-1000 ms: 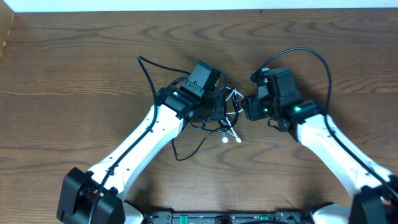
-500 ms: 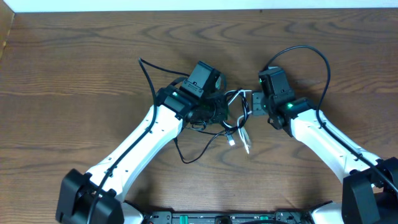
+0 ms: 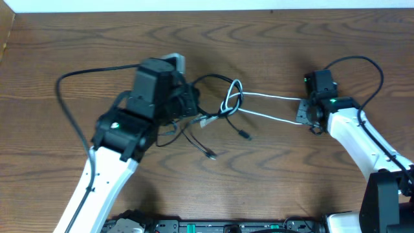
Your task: Untangle cables
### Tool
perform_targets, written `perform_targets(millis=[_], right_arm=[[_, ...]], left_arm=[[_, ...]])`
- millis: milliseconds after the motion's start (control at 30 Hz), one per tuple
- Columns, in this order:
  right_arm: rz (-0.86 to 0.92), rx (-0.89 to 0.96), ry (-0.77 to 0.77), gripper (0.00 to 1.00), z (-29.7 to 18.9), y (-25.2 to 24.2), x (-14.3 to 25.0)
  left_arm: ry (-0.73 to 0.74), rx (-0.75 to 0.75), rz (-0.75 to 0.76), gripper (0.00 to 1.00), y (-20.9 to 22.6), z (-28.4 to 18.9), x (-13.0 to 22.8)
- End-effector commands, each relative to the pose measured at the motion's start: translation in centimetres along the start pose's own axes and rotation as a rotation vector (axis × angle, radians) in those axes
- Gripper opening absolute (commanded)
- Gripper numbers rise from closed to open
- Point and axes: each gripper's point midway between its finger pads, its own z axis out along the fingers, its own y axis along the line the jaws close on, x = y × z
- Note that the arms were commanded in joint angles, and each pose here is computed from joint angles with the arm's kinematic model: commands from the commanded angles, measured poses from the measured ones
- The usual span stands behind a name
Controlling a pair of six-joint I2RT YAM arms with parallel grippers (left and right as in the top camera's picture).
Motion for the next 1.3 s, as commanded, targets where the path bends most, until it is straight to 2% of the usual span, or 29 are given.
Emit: perform_targets(millis=[0,333,467,567,667,700,833,933,1000,1167,1267], right_arm=[[0.074,0.074,0.013,0.37,0.4,-2.8,-0.4],[0.252,0.132,0.118,0.35,1.2,-9.1,0.6],[0.338,0.036,0.173,0.33,1.5,-9.9,1.1],[0.339,-0.069,0.196,0.32,1.5,-9.4,1.1],[0.228,-0.304,0.192,0.34,0.5,-6.2,0.3],[0.084,-0.538,0.146,0.38,-1.6,-2.6,-0.7],[-0.135,-0.885,0.005,0.49,-8.0,2.8,-2.4],[-0.247,-1.058,-0.101,0.59,-13.0,5.7,-3.1],[-0.293,-1.097,-0.152,0.61,-15.3,7.1,-3.4],[-0.068,-0.973,-0.104,0.64,-15.4,8.2,-4.7],[-0.078,-0.974,-0.102,0.65,-15.6,10.0,-4.5]], left_arm=[[-0.106,-0.071,0.015,0.08,2.0,-1.8,-2.7],[-0.146,-0.182,0.028,0.08,5.5,-2.4,-4.1],[-0.152,-0.195,0.036,0.07,5.9,-2.6,-4.3],[-0.146,-0.194,0.038,0.07,5.9,-2.5,-4.2],[-0.120,-0.164,0.045,0.07,5.4,-2.3,-3.7],[-0.081,-0.101,0.069,0.07,4.3,-1.9,-3.1],[0.015,0.005,0.087,0.08,2.3,-0.3,-1.4],[0.112,0.116,0.115,0.08,-0.1,1.3,0.4],[0.163,0.192,0.161,0.08,-1.8,2.3,1.5],[0.199,0.336,0.241,0.07,-5.2,3.6,2.5],[0.171,0.409,0.272,0.08,-6.9,3.3,2.0]])
